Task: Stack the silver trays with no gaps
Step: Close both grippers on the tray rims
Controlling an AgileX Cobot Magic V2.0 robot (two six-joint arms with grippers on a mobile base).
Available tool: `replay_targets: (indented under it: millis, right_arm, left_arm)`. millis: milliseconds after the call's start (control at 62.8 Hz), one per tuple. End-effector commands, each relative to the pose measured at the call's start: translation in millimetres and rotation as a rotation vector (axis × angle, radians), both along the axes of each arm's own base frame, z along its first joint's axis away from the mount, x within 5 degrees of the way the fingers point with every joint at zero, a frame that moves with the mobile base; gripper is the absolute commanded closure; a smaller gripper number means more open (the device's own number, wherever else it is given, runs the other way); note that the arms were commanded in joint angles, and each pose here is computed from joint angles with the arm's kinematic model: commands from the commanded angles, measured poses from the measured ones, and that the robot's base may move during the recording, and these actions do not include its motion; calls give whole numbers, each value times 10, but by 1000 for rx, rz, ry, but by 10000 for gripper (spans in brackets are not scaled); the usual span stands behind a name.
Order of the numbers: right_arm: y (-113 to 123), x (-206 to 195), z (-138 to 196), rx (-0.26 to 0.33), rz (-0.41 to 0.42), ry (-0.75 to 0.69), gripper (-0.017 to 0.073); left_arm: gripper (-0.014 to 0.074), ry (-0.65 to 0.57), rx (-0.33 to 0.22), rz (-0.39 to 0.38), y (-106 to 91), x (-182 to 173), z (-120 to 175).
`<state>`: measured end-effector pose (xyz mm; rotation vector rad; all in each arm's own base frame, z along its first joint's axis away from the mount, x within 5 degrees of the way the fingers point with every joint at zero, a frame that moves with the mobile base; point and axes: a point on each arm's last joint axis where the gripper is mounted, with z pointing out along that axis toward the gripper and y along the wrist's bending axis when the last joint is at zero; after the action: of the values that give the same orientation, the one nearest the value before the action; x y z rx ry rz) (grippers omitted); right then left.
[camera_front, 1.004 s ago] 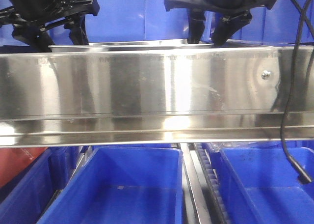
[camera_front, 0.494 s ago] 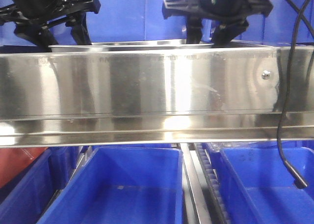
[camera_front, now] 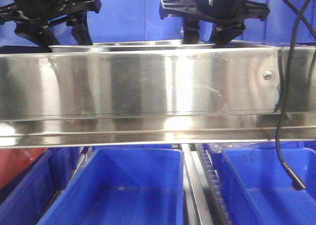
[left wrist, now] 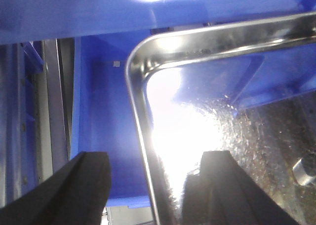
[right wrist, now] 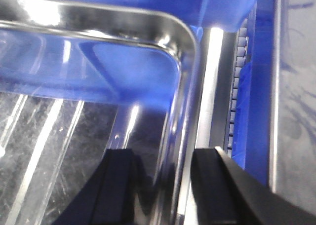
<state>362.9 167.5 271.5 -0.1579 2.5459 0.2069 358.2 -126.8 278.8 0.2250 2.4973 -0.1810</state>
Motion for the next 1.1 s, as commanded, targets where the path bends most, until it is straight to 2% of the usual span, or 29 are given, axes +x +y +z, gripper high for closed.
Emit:
replay_targets:
  millis: [0, 80, 175, 271, 414, 573, 717, 828, 1083]
  right_arm:
    - [-4, 26, 44, 5, 7, -30, 368]
    - [-12, 30, 44, 5, 5, -30, 368]
    - [-21, 34, 44, 6, 1, -30, 368]
    - [-33, 31, 38, 1, -2, -20, 368]
    - [-34, 29, 37, 0, -2, -19, 368]
    - [-34, 29, 37, 0, -2, -19, 368]
    - [-37, 24, 33, -4, -3, -11, 425]
    - [-41, 18, 28, -8, -4, -3, 433]
    - [-43, 17, -26, -23, -7, 27, 405]
  left_arm:
    - [274, -6, -3, 9, 16, 7, 33]
    - [274, -8, 3, 7, 19, 8, 33]
    - [274, -17, 47, -4, 46, 13, 32]
    - [274, -12, 55, -5, 51, 9, 28]
    - [274, 1, 25, 3, 34, 0, 25]
    - [274, 1, 25, 3, 34, 0, 25]
    - [307, 10, -3, 43, 34, 0, 25]
    - [342, 10, -3, 43, 34, 0, 25]
    - [342, 58, 15, 44, 26, 24, -93]
